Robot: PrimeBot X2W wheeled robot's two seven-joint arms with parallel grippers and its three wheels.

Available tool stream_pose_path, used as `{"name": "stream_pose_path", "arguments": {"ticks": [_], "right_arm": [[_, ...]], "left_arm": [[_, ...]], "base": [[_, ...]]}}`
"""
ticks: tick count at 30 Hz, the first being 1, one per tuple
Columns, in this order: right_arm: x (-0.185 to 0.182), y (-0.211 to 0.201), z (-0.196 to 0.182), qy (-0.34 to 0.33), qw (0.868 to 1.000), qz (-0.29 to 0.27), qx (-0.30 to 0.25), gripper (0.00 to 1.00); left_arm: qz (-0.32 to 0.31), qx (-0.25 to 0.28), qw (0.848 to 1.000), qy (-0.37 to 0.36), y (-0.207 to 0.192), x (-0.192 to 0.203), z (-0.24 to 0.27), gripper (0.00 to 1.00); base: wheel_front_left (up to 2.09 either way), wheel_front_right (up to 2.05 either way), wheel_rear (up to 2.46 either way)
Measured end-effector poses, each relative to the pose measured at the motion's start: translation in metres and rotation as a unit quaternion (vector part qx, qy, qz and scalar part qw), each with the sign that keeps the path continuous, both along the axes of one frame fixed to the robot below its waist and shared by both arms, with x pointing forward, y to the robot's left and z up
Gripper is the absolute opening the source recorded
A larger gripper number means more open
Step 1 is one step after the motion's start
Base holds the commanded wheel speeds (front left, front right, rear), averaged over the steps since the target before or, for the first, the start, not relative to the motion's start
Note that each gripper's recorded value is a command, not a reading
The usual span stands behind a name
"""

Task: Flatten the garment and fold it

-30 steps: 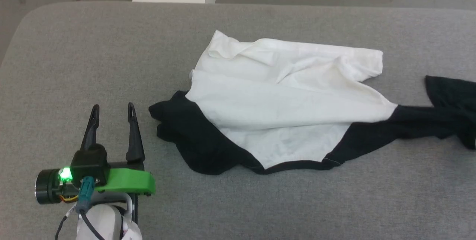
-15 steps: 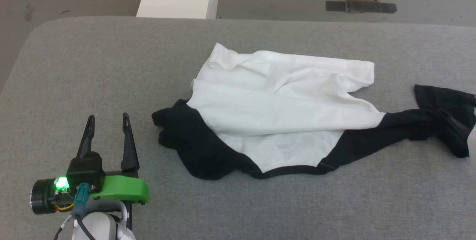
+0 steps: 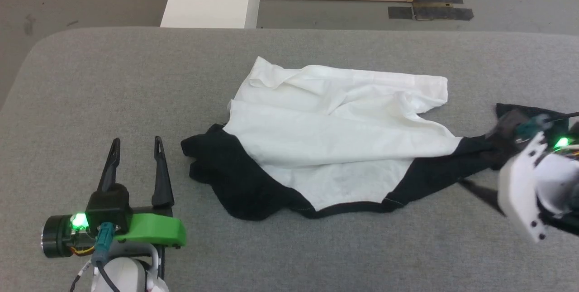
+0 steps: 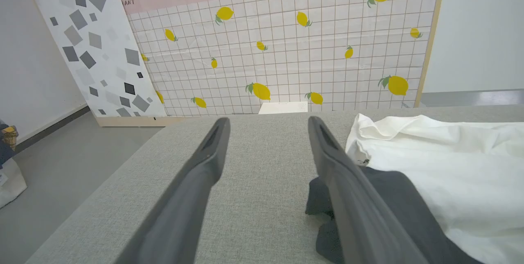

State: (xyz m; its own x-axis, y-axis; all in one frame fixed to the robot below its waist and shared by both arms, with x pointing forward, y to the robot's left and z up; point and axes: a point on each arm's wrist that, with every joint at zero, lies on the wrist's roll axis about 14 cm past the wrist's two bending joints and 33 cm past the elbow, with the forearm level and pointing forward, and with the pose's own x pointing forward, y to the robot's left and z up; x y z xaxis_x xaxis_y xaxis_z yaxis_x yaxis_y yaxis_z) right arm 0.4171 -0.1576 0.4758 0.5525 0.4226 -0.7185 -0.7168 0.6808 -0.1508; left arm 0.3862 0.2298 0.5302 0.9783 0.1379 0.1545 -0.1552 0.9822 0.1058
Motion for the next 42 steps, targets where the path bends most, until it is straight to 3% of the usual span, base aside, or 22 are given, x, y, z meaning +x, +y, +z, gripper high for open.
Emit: {"name": "stream_pose_path", "arguments": {"ticks": [5,13,20,21,22,23,31,34,38,42], "right_arm": [[-0.005,0.020,-0.039,0.056,0.998,0.025,-0.031,1.00],[0.015,0.015,-0.091,0.089,0.993,0.020,-0.081,1.00],[0.018,0.024,-0.114,0.108,0.992,0.032,-0.065,1.00],[0.018,0.025,-0.115,0.109,0.992,0.031,-0.058,0.77],[0.018,0.027,-0.114,0.106,0.993,0.031,-0.049,0.04],[0.019,0.028,-0.114,0.099,0.994,0.030,-0.041,0.00],[0.019,0.034,-0.083,0.028,0.999,0.037,0.019,0.00],[0.018,0.038,-0.058,-0.008,0.998,0.037,0.059,0.00],[0.016,0.034,-0.028,-0.053,0.994,0.036,0.087,0.00],[0.006,0.028,-0.016,-0.069,0.992,0.032,0.097,0.00]], "left_arm": [[-0.001,-0.005,1.000,0.010,-0.001,0.003,-0.008,1.00],[0.001,-0.003,1.000,0.023,0.000,0.015,-0.017,1.00],[0.001,-0.003,0.999,0.037,0.001,0.024,-0.028,1.00],[0.000,-0.003,0.999,0.040,0.001,0.025,-0.030,1.00],[-0.004,-0.004,0.999,0.041,0.000,0.026,-0.031,1.00],[-0.007,-0.004,0.999,0.042,-0.002,0.026,-0.032,1.00],[-0.038,0.018,0.999,0.012,-0.008,0.024,-0.007,1.00],[-0.080,0.030,0.996,-0.001,-0.020,0.022,0.005,1.00],[-0.159,0.059,0.985,0.034,-0.045,0.016,-0.006,1.00],[-0.239,0.106,0.960,0.100,-0.080,0.007,-0.023,1.00]], "base": [[0.00,0.00,0.00],[0.00,0.00,0.00],[0.00,0.00,0.00],[0.00,0.00,0.00],[0.00,0.00,0.00],[0.00,0.00,0.00],[0.00,0.00,0.00],[0.00,0.00,0.00],[0.00,0.00,0.00],[0.00,0.00,0.00]]}}
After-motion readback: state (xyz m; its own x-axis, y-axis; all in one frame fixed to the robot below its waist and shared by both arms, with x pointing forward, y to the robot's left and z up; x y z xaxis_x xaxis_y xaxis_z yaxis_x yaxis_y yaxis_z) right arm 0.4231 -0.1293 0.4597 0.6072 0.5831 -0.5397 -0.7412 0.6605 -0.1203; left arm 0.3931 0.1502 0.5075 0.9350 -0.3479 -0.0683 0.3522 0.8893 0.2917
